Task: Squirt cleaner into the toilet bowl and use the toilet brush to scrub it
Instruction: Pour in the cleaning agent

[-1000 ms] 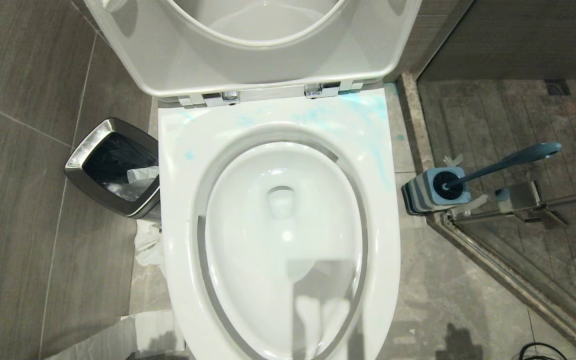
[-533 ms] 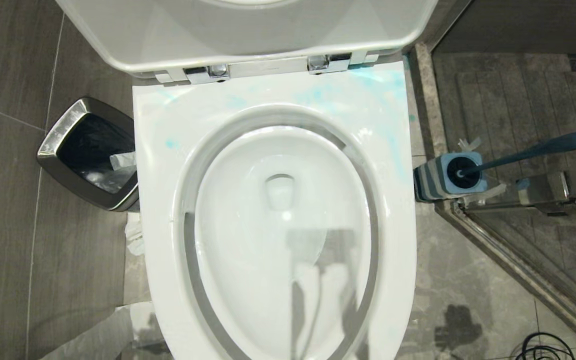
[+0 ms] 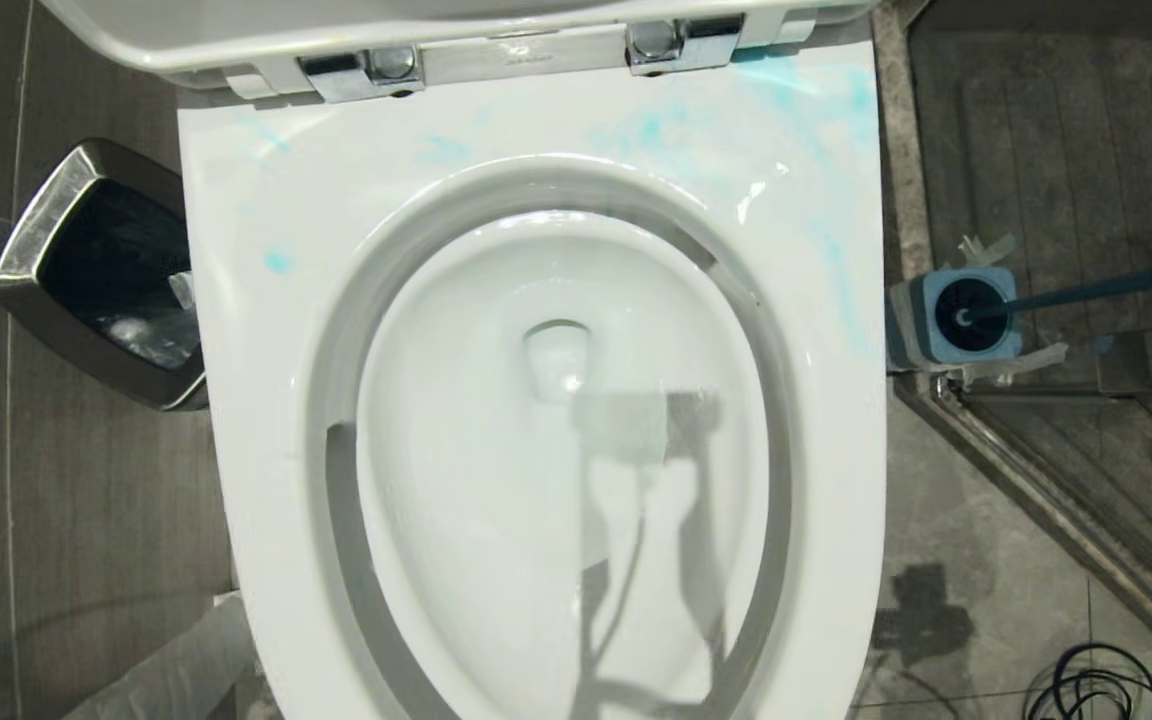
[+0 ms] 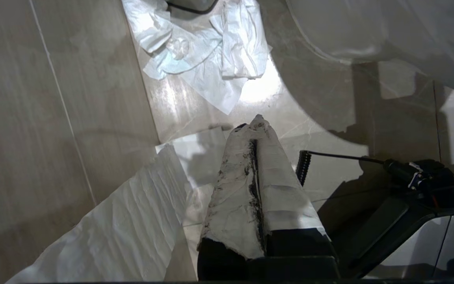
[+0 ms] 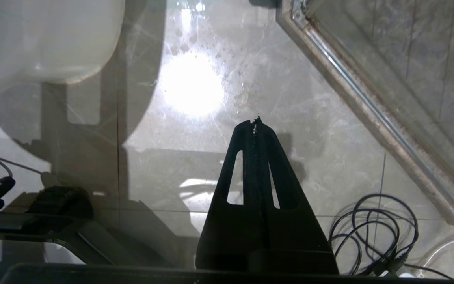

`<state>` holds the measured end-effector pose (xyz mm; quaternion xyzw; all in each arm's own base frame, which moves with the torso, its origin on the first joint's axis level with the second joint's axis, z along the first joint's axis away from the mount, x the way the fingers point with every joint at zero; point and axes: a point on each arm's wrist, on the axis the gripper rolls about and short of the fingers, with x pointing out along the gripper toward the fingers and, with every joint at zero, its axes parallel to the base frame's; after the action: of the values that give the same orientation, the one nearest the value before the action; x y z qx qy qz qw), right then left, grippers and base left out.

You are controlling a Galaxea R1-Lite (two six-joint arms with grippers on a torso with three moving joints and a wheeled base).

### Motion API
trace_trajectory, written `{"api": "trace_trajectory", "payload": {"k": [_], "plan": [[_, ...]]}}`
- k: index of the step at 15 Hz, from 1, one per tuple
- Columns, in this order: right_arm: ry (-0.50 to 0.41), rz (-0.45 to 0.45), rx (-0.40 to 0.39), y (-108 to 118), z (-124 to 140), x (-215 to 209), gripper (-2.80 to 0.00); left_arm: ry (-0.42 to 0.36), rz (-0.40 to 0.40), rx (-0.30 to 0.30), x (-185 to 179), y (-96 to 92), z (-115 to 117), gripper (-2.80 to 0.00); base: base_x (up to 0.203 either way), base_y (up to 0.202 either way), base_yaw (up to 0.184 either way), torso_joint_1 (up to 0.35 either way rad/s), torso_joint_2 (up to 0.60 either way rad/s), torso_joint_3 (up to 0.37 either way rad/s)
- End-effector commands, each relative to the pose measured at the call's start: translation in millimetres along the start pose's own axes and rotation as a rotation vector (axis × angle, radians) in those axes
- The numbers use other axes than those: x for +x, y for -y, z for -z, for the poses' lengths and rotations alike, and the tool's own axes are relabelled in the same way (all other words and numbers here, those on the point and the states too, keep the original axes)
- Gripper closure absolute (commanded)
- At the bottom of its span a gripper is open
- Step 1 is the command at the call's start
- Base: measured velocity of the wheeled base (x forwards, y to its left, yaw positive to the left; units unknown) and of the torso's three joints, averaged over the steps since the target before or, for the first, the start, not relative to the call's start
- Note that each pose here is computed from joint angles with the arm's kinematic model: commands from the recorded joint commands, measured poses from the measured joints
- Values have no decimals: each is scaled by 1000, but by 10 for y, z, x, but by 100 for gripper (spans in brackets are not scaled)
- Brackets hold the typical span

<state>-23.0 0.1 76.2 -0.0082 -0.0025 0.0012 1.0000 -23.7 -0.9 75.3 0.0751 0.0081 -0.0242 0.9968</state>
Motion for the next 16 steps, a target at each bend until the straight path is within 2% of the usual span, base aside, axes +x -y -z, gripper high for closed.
{"api": "trace_trajectory", "payload": {"k": [1,4,10,14,16], "plan": [[-2,-1,0,0,1,1,0,-2,1,-1,1,0,0,0,0,0,0,3,2,-194],[0,-1,0,0,0,1,0,-2,2,-5,2,1,3,0,0,0,0,6,1,-165],[-1,-1,0,0,0,1,0,-1,2,-8,2,1,3,0,0,0,0,1,1,-14],[0,-1,0,0,0,1,0,-2,-2,-76,2,0,3,0,0,0,0,0,0,0],[-10,2,-8,1,-2,-4,0,-2,-4,-80,2,-1,3,0,0,0,0,0,0,0]]}}
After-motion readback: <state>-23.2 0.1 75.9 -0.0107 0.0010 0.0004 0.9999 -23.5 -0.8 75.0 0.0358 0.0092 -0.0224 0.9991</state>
